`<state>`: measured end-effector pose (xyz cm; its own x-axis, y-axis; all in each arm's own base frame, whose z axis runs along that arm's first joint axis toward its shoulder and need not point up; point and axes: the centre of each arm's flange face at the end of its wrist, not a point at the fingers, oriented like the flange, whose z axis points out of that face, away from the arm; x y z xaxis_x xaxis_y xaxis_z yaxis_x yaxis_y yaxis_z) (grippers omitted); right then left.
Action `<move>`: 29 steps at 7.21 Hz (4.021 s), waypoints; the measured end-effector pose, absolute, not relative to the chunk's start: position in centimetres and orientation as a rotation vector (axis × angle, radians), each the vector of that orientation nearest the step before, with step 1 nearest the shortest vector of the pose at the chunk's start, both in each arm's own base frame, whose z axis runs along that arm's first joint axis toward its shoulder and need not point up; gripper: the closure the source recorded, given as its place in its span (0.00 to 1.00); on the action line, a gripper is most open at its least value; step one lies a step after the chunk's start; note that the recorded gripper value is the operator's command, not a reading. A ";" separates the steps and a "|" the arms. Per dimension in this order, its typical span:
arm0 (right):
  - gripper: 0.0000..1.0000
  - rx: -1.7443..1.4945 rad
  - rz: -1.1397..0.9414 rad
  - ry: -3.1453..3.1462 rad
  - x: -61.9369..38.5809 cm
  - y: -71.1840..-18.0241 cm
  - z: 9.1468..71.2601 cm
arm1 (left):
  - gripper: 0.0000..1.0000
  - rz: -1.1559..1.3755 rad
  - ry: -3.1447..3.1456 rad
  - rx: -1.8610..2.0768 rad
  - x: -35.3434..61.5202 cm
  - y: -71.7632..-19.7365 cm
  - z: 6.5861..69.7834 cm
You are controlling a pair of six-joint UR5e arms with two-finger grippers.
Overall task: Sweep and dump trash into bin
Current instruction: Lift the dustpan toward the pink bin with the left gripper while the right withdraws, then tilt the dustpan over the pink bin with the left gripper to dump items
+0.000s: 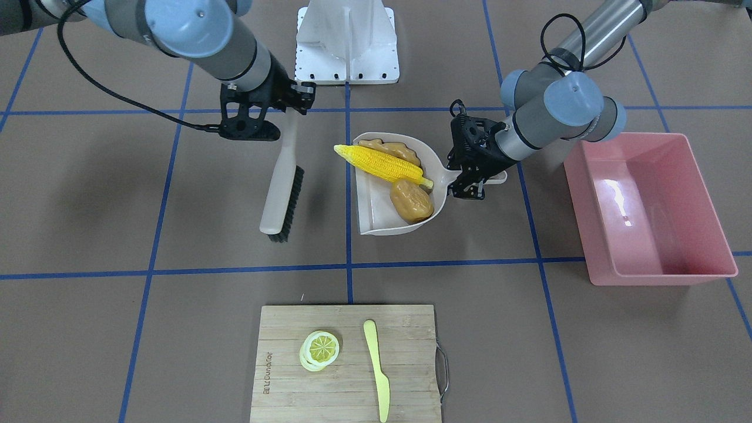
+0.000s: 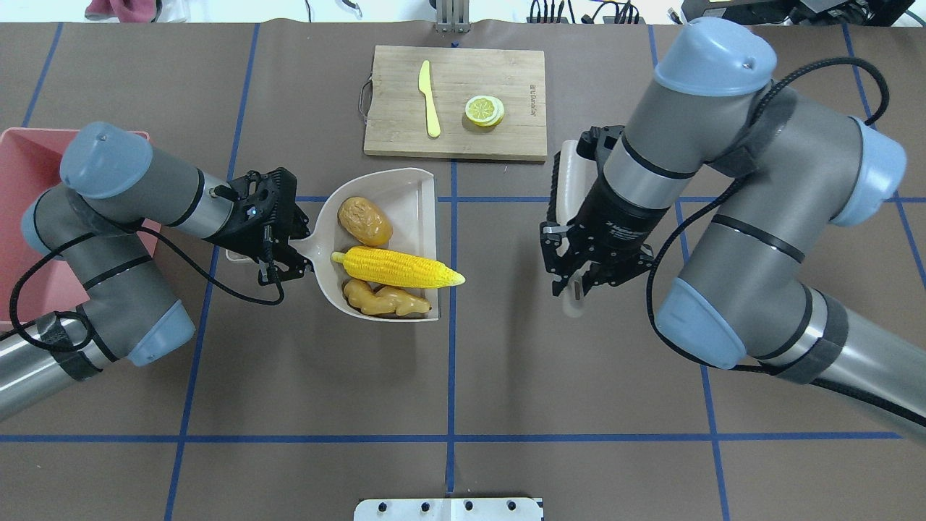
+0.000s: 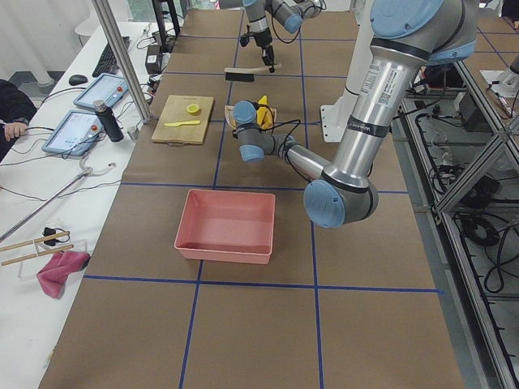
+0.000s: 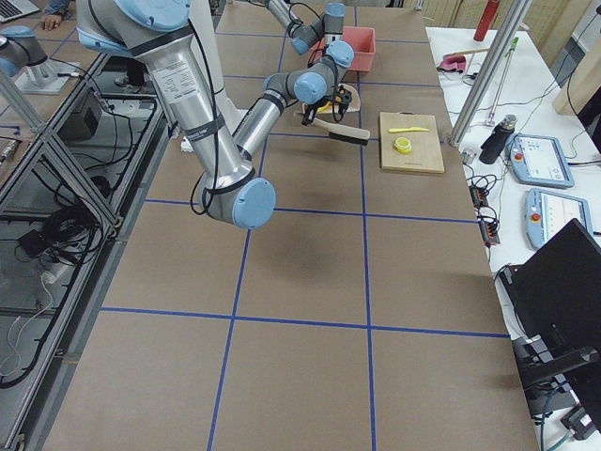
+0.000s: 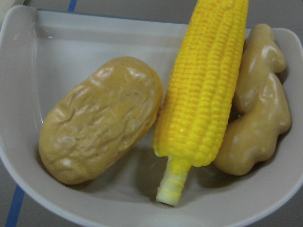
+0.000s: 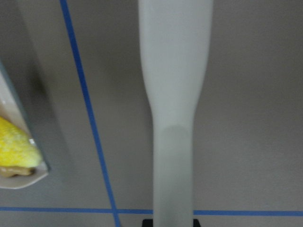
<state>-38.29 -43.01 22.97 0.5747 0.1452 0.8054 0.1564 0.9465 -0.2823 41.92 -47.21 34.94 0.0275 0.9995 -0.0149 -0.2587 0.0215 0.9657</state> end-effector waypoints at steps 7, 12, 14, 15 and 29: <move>1.00 -0.199 -0.140 -0.752 -18.5 -34.9 54.7 | 1.00 1.137 0.816 1.001 24.6 -49.2 40.8; 0.96 -0.132 -0.137 -0.824 -11.4 -30.8 68.2 | 1.00 1.159 0.654 0.953 9.7 -46.1 52.1; 0.45 -0.139 -0.126 -0.845 -11.0 -30.9 68.4 | 1.00 1.224 0.544 0.952 4.6 -45.0 57.0; 0.43 -0.137 -0.120 -0.851 -10.8 -31.1 68.2 | 1.00 1.261 0.487 0.948 2.1 -44.9 59.7; 0.00 -0.035 -0.123 -0.759 5.5 -38.3 66.1 | 1.00 1.847 -0.296 1.060 -1.5 -54.5 53.1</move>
